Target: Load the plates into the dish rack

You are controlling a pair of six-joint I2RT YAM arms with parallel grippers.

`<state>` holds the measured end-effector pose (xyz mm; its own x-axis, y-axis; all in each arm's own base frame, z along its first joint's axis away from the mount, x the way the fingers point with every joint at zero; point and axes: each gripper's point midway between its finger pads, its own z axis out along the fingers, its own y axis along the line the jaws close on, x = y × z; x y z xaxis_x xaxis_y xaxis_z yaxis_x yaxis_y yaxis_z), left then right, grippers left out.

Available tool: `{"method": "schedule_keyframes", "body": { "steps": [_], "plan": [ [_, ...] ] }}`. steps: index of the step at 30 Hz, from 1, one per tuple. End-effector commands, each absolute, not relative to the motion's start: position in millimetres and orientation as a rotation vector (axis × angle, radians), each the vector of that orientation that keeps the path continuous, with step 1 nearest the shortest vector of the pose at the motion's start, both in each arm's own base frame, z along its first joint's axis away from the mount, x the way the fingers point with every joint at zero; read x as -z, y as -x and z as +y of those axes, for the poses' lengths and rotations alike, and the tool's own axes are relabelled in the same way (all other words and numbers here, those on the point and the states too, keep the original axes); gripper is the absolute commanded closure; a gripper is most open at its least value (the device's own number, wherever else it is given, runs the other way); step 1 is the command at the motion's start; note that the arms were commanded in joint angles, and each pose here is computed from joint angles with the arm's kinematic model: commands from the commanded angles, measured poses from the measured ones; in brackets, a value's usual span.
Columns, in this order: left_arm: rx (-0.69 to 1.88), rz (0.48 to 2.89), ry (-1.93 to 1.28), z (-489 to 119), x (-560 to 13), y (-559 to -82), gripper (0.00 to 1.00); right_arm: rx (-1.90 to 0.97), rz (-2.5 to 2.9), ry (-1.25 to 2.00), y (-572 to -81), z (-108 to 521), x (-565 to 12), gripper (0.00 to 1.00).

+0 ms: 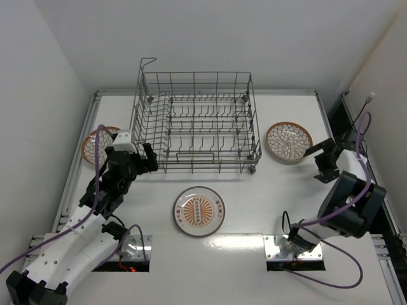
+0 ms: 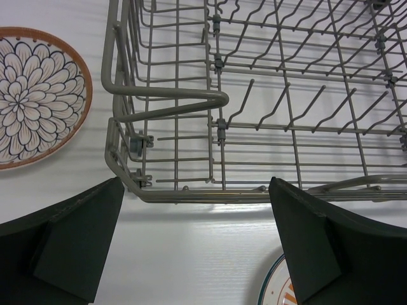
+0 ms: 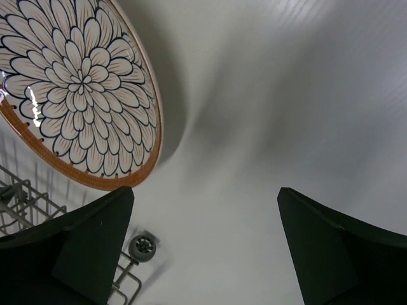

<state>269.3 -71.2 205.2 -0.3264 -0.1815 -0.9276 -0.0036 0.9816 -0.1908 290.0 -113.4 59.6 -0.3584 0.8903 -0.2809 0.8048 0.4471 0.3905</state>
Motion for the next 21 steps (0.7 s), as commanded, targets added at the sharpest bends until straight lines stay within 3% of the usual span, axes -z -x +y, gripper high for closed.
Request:
{"method": "schedule_keyframes", "body": {
  "steps": [1,18,21],
  "plan": [
    [0.197,1.843,0.136,-73,-227,-271,0.01,-0.432,2.181,-1.428,-315,-108,-62,0.05],
    [0.155,1.843,0.162,-66,-228,-273,0.01,-0.535,2.214,-1.434,-359,-135,-10,0.06],
    [0.155,1.843,0.162,-66,-228,-273,0.01,-0.570,2.208,-1.435,-370,-134,-10,0.14]
  ]
}}
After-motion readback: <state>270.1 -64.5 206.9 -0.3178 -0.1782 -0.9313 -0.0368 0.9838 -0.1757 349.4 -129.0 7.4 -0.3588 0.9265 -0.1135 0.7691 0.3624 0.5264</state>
